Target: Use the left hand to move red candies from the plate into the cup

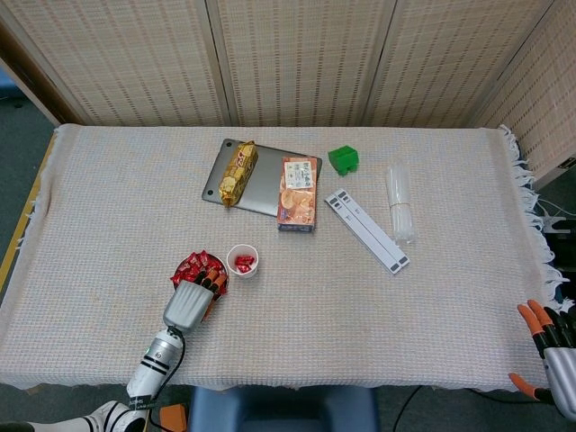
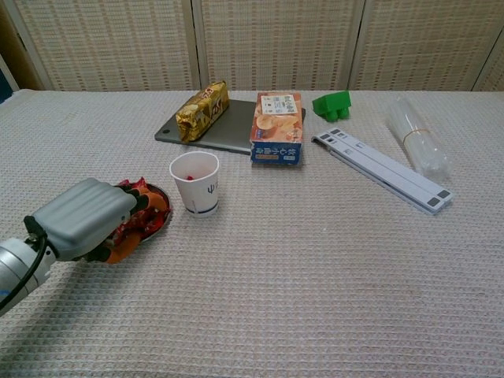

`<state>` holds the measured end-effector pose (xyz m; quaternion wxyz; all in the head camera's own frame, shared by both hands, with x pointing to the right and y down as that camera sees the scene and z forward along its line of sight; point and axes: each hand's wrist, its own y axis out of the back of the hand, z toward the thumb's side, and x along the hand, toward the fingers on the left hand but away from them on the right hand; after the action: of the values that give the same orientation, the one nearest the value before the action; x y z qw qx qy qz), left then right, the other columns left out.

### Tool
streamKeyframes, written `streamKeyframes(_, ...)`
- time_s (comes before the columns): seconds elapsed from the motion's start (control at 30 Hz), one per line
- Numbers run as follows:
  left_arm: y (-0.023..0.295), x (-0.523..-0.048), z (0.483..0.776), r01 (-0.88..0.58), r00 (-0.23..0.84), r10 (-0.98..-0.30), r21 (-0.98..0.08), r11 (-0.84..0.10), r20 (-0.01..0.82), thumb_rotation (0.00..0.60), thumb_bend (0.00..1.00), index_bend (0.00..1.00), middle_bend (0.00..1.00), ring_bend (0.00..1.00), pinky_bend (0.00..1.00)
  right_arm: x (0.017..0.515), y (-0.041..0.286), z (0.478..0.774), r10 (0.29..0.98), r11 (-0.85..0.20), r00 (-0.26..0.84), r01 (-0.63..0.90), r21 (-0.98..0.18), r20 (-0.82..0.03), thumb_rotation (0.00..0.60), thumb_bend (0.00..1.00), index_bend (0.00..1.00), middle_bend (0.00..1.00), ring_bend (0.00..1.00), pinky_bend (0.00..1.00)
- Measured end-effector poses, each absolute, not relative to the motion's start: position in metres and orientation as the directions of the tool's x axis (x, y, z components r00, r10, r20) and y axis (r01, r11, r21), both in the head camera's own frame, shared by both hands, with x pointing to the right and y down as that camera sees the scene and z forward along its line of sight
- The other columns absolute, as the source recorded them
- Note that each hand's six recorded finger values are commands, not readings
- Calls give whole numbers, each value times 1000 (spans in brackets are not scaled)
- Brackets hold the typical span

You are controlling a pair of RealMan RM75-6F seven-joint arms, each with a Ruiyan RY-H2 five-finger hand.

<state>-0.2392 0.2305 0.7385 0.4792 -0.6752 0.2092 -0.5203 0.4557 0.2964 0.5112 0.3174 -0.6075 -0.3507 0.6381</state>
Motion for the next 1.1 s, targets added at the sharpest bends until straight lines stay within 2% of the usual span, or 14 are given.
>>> streamKeyframes(0.23, 229, -243, 736, 200, 363, -774, -855, -479, 518, 600, 352, 286, 272, 344, 1000, 455, 297, 511, 831, -554, -58, 23, -833, -554, 600, 44, 0, 0, 0, 0)
streamKeyframes(0.47, 224, -247, 728, 193, 363, -780, -860, -472, 510, 600, 358, 296, 272, 344, 1000, 454, 298, 512, 828, -557, -53, 22, -830, -558, 600, 44, 0, 0, 0, 0)
streamKeyframes(0.73, 216, -253, 734, 204, 339, -763, -835, -512, 551, 600, 357, 313, 271, 334, 1000, 454, 298, 513, 825, -562, -53, 20, -827, -562, 600, 44, 0, 0, 0, 0)
streamKeyframes(1.1, 206, -247, 718, 161, 361, -769, -848, -505, 527, 600, 358, 334, 286, 349, 1000, 454, 296, 516, 821, -568, -59, 16, -823, -568, 600, 44, 0, 0, 0, 0)
